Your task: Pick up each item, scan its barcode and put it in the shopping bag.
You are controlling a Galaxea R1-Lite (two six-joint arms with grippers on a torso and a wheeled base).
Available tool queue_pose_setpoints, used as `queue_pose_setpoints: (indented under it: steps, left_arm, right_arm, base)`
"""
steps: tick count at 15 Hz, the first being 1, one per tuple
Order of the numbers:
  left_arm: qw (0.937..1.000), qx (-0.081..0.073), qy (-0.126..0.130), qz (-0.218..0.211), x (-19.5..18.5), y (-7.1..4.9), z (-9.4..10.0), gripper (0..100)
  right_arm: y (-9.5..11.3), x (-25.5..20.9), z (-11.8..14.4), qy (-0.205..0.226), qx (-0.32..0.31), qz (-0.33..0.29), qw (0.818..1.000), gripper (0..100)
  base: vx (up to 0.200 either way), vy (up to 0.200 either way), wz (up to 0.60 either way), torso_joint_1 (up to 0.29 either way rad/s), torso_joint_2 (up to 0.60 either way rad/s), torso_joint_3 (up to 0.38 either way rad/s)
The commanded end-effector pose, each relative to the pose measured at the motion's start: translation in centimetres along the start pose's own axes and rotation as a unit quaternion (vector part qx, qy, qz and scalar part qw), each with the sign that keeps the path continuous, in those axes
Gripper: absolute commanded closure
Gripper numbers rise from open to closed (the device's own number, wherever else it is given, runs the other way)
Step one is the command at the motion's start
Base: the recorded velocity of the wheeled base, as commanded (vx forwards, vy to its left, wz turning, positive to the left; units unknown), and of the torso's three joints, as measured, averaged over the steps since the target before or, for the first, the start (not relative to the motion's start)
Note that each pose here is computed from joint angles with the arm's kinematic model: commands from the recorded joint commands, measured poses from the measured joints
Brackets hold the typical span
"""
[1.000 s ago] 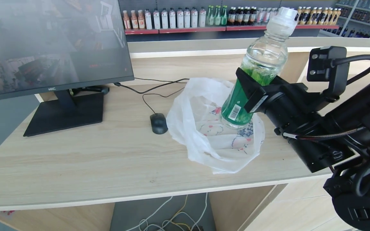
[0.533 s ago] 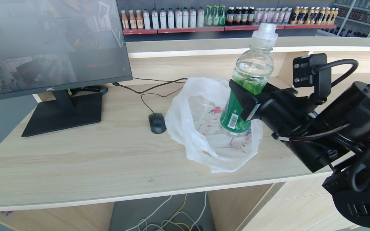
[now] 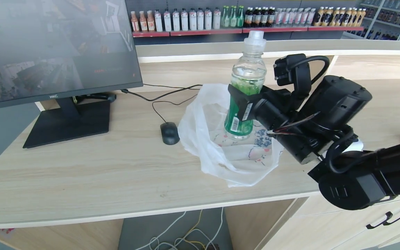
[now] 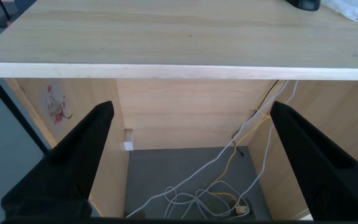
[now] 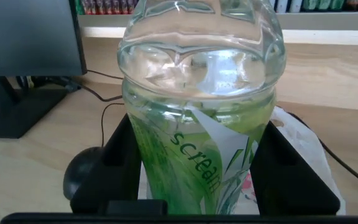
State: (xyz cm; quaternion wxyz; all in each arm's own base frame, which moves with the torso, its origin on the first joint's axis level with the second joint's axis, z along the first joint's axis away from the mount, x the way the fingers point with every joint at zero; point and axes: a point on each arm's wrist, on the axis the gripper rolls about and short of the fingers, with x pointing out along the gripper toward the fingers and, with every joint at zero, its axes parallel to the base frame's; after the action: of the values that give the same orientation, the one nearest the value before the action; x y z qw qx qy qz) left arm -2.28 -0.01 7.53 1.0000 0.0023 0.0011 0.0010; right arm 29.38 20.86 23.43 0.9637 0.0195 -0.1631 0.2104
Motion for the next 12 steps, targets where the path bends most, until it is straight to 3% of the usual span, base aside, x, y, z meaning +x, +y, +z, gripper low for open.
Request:
queue_pose_setpoints:
  steps: [1, 12]
  left_arm:
    - [1.0, 0.0, 0.0, 0.0, 0.0, 0.0, 0.0, 0]
    - [1.0, 0.0, 0.0, 0.0, 0.0, 0.0, 0.0, 0]
  right_arm:
    - [0.2, 1.0, -1.6, 0.012, -0.004, -0.001, 1.0, 100]
    - [-0.8, 6.7, -4.4, -0.031, -0.007, 0.0, 1.0, 100]
  base:
    - [0.0, 0.0, 0.0, 0.0, 0.0, 0.0]
    - [0.0, 0.0, 0.0, 0.0, 0.0, 0.0]
